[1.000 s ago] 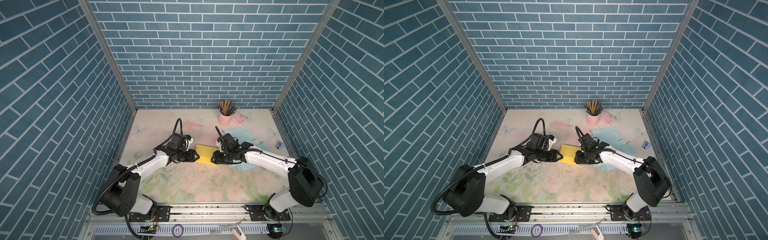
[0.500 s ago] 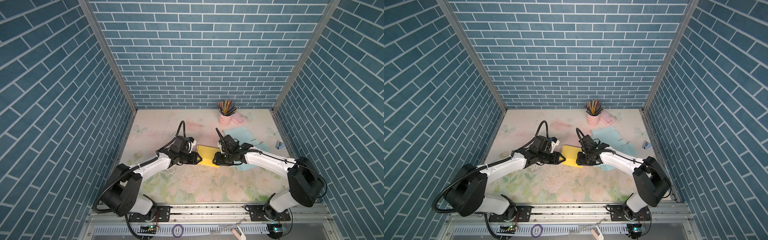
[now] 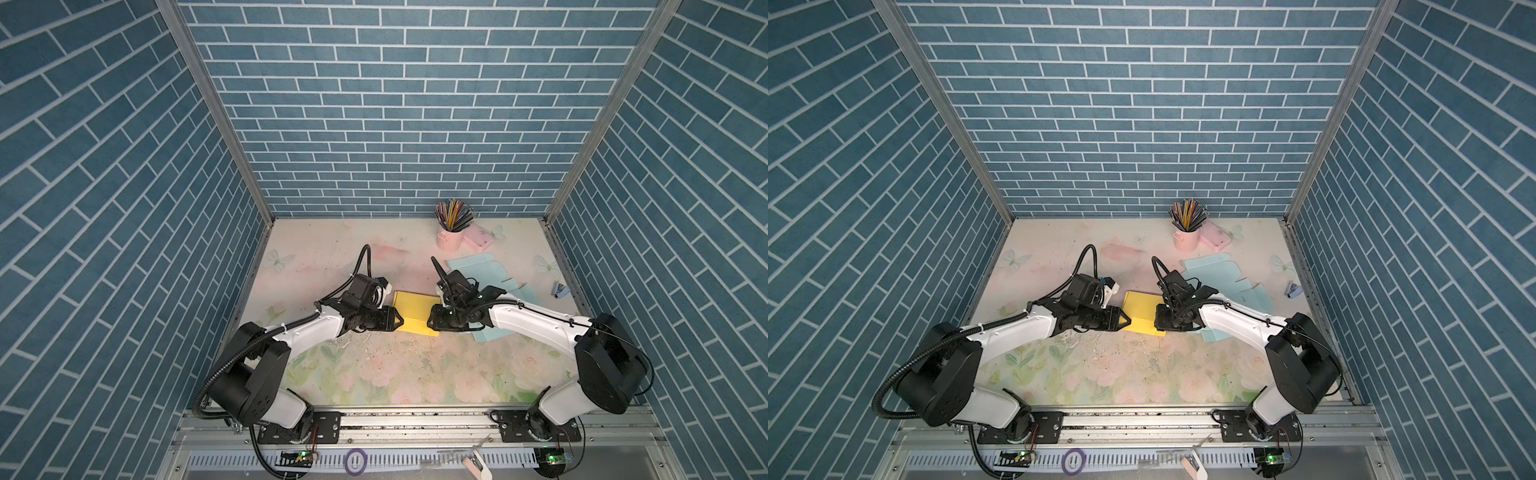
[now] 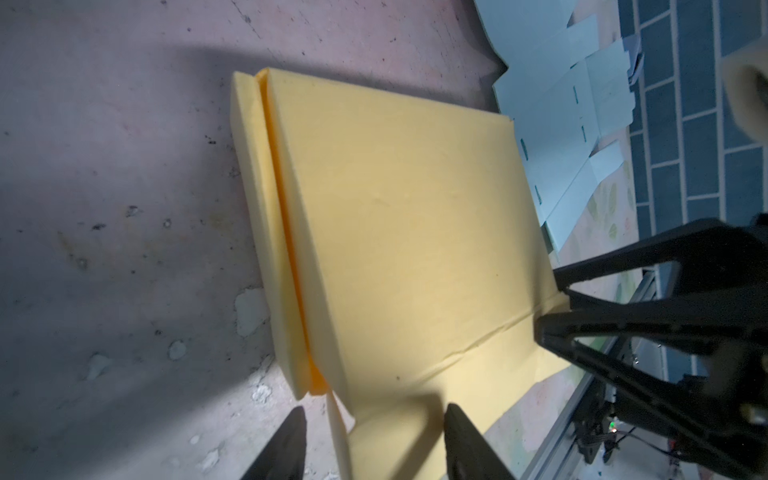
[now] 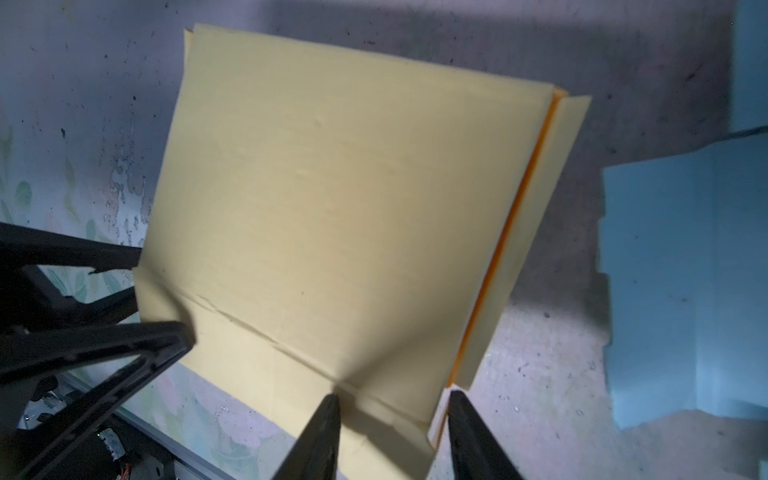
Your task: Fold the paper box
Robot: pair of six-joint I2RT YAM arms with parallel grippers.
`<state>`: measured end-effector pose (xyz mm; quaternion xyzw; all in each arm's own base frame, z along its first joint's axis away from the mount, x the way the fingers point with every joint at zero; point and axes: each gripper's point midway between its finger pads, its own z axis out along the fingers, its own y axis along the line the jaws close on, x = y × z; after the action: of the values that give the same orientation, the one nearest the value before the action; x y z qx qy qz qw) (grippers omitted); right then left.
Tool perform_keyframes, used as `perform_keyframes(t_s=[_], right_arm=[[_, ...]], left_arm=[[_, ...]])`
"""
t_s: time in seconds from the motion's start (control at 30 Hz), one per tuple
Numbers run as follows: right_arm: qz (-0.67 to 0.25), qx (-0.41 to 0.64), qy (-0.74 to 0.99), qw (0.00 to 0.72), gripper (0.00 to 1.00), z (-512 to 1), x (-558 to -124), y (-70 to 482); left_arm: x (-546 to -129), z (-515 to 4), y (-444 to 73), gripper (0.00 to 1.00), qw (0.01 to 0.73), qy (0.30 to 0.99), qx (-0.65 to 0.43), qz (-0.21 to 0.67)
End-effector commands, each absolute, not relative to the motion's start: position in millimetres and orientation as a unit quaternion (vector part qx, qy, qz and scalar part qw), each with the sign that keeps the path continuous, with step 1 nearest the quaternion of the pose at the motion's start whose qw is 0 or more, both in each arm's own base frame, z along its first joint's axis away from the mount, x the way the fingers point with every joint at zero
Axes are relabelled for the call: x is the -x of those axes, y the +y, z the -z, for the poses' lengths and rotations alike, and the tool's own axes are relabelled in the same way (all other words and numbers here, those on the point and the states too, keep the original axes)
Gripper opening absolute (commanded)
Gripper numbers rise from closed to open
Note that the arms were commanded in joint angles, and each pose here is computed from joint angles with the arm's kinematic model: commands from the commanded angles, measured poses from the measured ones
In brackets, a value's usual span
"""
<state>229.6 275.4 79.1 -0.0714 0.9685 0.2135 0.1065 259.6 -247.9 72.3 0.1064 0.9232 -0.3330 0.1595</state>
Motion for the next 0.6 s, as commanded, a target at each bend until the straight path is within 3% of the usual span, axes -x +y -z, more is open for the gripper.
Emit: perform_keyframes(t_s=[0.0,0.37,0.57], right_arm=[[-0.184,0.067,0.976,0.094,0.43,-65.1,-223.4,264.4],[-0.181,0.066,0.977,0.095,0.42,-60.4,-223.0,262.4],[-0.182,0.068,0.977,0.094,0.42,-58.4,-222.9,263.1]], left_arm=[[-255.9,-74.9,-238.0,0.62,0.164,0.926,-0.106,0.324],[-300.0,-100.3,-240.3,0.66,0.195,0.921,-0.109,0.319],[-321.4,-83.1,-242.4,0.62,0.191,0.928,-0.098,0.306]])
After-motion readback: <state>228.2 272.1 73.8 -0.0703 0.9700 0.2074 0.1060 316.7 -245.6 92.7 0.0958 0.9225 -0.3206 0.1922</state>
